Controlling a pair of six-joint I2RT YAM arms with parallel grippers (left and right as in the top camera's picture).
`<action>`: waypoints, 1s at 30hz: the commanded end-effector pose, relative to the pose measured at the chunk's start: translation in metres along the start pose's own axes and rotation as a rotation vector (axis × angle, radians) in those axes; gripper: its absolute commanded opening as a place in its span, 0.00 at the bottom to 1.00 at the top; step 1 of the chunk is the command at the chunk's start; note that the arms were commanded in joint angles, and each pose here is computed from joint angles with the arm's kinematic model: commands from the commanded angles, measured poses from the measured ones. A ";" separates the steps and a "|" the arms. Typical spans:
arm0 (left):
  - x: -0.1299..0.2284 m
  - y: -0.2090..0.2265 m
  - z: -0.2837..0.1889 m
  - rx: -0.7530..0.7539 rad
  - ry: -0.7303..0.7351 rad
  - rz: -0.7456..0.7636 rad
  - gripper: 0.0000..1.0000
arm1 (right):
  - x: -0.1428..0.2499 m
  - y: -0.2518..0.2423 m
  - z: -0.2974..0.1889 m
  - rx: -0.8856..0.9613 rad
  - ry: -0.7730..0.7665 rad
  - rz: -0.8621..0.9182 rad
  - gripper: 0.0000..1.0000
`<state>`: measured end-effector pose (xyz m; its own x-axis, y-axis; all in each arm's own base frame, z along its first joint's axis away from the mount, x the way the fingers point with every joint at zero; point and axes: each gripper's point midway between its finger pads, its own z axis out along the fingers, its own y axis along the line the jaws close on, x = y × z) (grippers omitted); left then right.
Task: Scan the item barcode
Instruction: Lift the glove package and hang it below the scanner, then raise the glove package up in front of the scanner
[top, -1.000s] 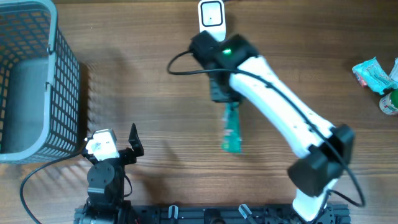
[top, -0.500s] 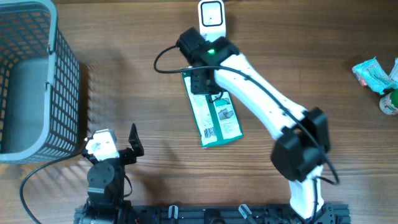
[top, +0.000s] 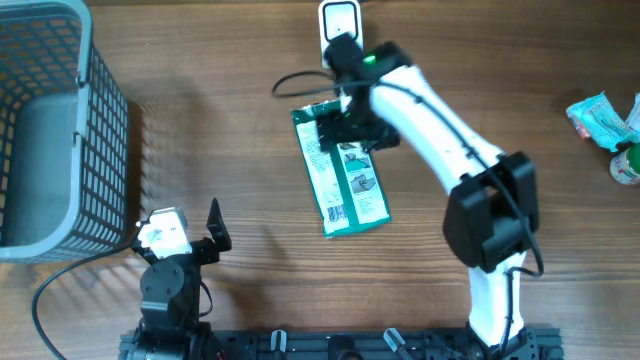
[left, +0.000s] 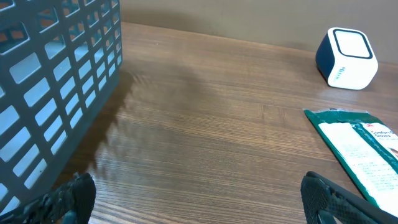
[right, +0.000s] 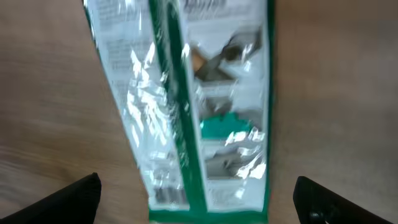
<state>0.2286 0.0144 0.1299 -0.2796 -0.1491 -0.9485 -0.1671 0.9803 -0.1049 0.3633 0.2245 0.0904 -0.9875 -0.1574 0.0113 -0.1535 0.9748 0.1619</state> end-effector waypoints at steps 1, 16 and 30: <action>0.000 -0.002 0.000 0.009 -0.004 -0.017 1.00 | 0.003 -0.014 0.013 -0.076 0.033 -0.040 1.00; 0.000 -0.002 0.000 0.009 -0.004 -0.017 1.00 | 0.051 -0.032 0.108 -0.072 0.122 0.048 1.00; 0.000 -0.002 0.000 0.009 -0.004 -0.017 1.00 | 0.094 -0.043 0.185 0.128 0.293 0.056 0.04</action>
<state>0.2286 0.0144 0.1300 -0.2793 -0.1488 -0.9486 -0.1670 0.9804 -0.1046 0.3238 0.2224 -0.0085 -0.9836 -0.1741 0.0479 -0.1675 0.9788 0.1183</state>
